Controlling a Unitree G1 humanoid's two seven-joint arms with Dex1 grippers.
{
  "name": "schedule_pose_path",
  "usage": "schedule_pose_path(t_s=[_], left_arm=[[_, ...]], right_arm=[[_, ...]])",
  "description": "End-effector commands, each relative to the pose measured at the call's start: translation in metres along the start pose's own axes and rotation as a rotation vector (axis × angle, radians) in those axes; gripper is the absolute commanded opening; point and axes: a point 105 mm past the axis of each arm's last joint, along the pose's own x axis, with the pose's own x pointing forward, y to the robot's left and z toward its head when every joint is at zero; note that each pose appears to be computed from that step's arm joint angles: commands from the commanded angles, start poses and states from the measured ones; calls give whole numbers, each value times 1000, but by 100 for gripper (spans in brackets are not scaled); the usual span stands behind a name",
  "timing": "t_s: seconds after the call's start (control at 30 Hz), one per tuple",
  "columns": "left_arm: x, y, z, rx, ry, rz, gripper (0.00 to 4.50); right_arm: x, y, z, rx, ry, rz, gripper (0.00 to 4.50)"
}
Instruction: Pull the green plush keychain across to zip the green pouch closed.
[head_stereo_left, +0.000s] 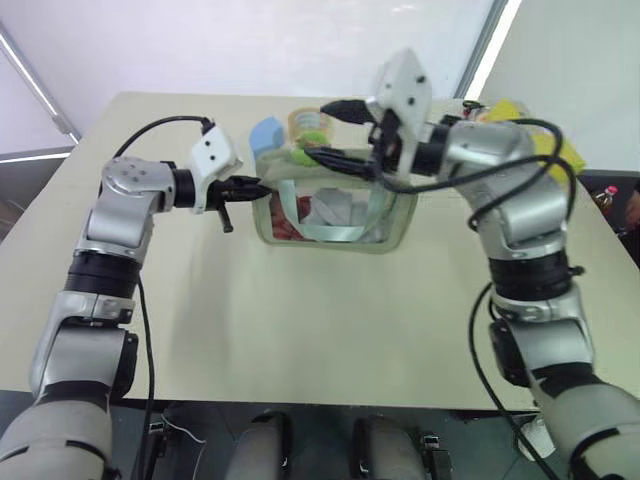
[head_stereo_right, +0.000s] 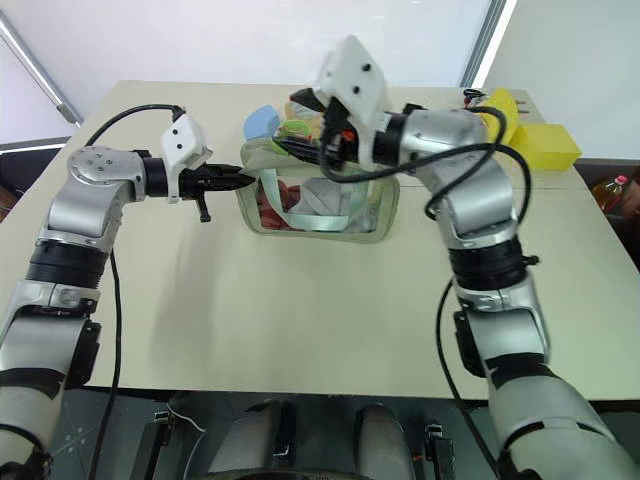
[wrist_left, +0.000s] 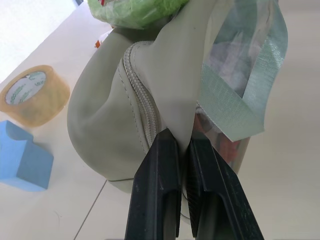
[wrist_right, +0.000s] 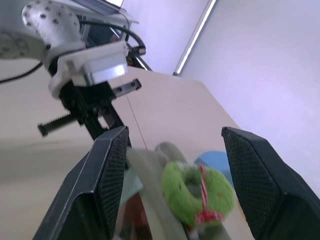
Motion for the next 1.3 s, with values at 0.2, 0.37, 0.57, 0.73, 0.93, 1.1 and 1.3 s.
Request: schedule_pose_path(t_s=[0.2,0.37,0.57,0.73,0.93,1.1,1.3], left_arm=[[-1,3,11,50,-12,8,0],[-2,3,11,53,-13,12,0],[-2,2,11,53,-18,13,0],[-3,1,10,47,-21,12,0],[-2,-1,9,49,-21,3,0],[-3,-2,8,49,-21,0,0],[-6,-6,0,44,-1,2,0]], right_arm=[[18,-3,-18,24,92,-13,306],[27,-1,-29,1,139,-9,306],[29,-2,-31,-13,155,-10,80],[23,-6,-24,2,138,-22,4],[-1,-24,-9,308,62,-128,4],[-47,-74,-25,511,64,-495,4],[-158,-113,-57,512,151,-1042,4]])
